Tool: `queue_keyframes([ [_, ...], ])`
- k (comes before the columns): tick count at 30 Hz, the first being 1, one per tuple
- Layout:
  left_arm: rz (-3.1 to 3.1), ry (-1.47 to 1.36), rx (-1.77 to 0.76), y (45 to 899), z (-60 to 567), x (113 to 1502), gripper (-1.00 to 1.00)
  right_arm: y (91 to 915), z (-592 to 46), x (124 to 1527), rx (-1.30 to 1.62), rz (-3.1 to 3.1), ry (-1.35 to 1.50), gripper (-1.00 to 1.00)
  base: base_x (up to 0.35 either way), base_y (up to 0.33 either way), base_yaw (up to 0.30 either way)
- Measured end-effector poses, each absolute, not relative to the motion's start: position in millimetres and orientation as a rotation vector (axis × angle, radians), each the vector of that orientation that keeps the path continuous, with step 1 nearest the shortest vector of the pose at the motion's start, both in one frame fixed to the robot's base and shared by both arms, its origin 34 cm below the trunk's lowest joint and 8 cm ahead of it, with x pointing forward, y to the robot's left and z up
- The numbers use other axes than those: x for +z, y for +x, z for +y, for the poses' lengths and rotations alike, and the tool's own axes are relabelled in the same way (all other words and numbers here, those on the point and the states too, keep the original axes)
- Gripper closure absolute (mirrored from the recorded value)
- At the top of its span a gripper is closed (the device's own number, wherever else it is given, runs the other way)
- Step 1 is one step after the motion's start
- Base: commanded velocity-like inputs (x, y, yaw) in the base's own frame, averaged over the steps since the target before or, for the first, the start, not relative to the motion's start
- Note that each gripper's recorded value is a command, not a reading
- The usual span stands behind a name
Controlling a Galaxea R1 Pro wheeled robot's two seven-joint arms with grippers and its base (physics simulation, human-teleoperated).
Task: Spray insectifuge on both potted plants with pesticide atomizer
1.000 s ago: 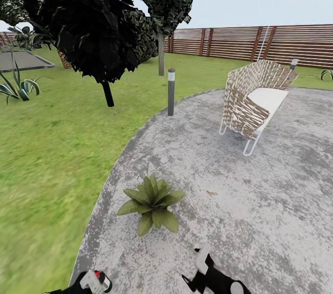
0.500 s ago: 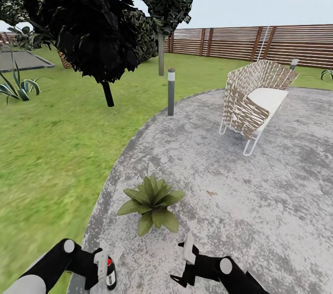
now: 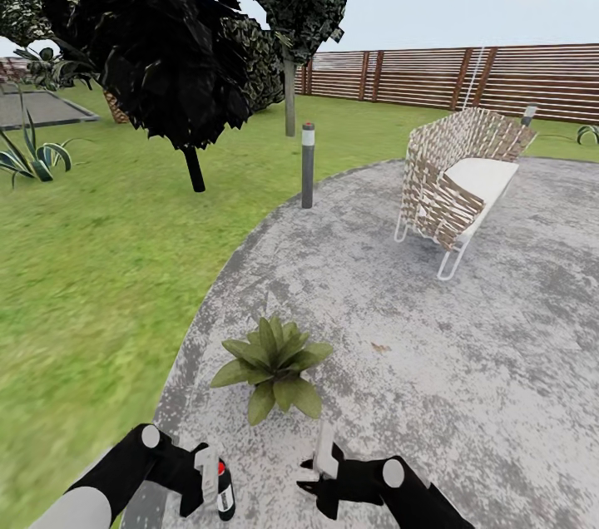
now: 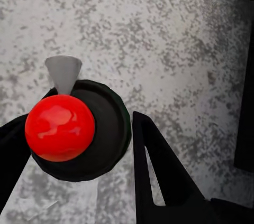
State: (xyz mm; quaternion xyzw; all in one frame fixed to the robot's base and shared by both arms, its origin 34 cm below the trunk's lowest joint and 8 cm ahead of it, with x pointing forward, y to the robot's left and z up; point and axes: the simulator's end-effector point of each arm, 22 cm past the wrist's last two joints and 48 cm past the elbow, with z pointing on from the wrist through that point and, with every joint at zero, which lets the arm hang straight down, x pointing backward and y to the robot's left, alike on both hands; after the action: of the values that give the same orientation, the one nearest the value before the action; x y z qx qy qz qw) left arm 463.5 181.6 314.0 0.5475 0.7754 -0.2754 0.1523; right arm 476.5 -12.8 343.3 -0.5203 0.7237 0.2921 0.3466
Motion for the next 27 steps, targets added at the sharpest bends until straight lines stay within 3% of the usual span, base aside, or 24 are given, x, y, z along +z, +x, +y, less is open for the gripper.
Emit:
queue_keyframes([
  [27,2.084,1.64,-0.91,451,95,324,1.0,482,14,371,0.812,1.784,-1.379,1.0,0.0,0.0,0.0],
])
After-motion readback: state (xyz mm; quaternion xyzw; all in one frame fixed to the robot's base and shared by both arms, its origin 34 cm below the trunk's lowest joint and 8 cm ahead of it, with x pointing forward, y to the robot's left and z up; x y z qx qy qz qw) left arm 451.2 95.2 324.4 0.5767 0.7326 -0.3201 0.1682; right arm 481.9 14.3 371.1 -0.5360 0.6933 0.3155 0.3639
